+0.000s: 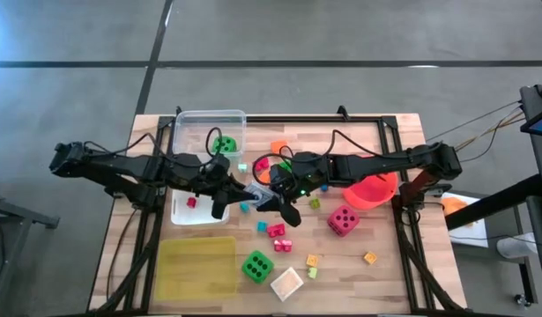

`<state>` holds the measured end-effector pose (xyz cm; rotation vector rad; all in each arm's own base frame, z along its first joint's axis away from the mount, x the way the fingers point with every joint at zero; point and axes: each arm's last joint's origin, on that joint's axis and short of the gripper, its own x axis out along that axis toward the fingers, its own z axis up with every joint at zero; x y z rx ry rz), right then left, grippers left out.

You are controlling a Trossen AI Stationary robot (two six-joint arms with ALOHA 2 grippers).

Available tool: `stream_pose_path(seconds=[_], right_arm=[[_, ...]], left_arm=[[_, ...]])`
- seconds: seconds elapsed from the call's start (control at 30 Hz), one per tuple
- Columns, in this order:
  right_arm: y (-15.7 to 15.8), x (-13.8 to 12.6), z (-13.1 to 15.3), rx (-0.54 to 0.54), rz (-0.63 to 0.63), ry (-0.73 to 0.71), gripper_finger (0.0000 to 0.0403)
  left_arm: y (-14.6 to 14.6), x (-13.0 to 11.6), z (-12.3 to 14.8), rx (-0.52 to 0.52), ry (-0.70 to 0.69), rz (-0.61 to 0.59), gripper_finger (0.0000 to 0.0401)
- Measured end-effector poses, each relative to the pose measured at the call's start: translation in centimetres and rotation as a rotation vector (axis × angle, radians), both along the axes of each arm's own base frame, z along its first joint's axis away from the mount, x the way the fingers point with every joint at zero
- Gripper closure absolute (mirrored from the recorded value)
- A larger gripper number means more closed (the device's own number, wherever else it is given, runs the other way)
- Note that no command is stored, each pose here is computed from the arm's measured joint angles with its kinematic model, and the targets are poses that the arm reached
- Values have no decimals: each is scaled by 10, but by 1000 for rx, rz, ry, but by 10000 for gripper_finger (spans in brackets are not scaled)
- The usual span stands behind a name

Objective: Pick & Place Toys
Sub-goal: Put the blue deck of cards into the yellow bin

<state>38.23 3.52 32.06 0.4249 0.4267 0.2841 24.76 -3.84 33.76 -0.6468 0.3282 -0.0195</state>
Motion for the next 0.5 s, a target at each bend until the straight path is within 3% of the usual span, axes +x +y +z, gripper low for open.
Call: stream_pose_path(seconds=[0.27, 0.5], right_arm=[[-1, 0, 1, 2, -6, -3, 126], [-1, -2, -5, -2, -4, 58, 59]], left_arm=[[-1, -1, -2, -77, 36, -12, 351], [-4, -12, -6, -201, 147, -75, 351]])
